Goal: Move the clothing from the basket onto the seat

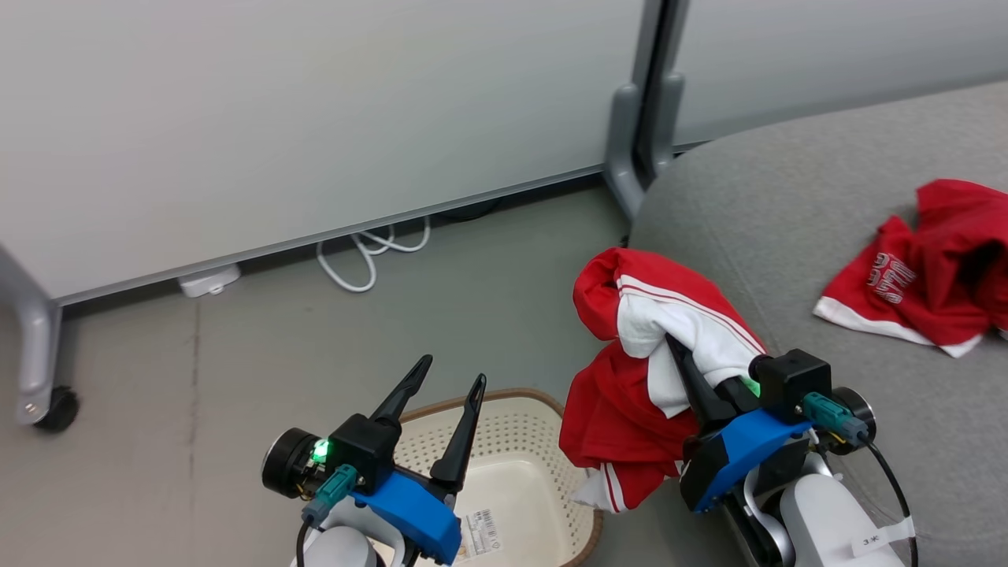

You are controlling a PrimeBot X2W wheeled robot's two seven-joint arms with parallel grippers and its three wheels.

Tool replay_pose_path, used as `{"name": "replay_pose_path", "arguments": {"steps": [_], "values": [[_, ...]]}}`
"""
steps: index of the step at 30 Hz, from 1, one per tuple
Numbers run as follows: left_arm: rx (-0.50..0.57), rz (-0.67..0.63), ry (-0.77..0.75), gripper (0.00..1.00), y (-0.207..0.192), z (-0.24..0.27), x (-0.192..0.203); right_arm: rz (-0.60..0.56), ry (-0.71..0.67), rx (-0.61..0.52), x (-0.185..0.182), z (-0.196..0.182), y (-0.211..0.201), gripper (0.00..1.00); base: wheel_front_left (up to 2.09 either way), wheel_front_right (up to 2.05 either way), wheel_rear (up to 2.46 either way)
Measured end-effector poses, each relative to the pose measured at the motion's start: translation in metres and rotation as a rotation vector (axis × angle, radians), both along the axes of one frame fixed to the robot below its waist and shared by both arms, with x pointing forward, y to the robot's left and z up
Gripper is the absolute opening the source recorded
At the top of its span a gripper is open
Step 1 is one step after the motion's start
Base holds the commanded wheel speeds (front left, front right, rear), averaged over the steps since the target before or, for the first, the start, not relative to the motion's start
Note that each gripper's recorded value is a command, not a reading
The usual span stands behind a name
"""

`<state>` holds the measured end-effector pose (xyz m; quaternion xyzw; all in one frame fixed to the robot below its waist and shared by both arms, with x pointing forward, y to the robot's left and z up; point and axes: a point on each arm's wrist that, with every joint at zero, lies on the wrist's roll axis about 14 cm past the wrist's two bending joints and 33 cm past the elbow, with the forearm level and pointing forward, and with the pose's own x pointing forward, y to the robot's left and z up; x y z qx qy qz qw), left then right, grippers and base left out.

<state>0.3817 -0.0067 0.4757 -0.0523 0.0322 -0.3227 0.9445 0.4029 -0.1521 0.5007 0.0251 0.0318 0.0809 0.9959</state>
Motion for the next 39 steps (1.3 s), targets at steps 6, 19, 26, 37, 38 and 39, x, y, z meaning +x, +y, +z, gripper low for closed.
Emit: {"name": "replay_pose_path", "arguments": {"steps": [6,19,26,37,38,39], "values": [[-0.006,-0.083,0.002,1.0,-0.029,0.0,-0.001,-0.089,-0.002,-0.003,-0.014,0.001,-0.031,0.0,0.0,0.0,0.0],[-0.007,-0.262,0.024,1.0,-0.085,-0.01,-0.008,-0.268,0.018,0.007,-0.049,-0.007,-0.089,0.0,0.0,0.0,0.0],[-0.01,-0.334,0.036,1.0,-0.108,-0.016,-0.013,-0.345,0.033,0.017,-0.066,-0.013,-0.111,0.0,0.0,0.0,0.0],[-0.006,-0.374,0.05,1.0,-0.118,-0.022,-0.016,-0.378,0.043,0.027,-0.073,-0.019,-0.119,0.0,0.0,0.0,0.0],[-0.005,-0.374,0.051,1.0,-0.118,-0.023,-0.016,-0.378,0.045,0.029,-0.072,-0.02,-0.119,0.0,0.0,0.0,0.0],[-0.005,-0.374,0.05,1.0,-0.118,-0.023,-0.016,-0.376,0.046,0.03,-0.071,-0.02,-0.118,0.0,0.0,0.0,0.0]]}}
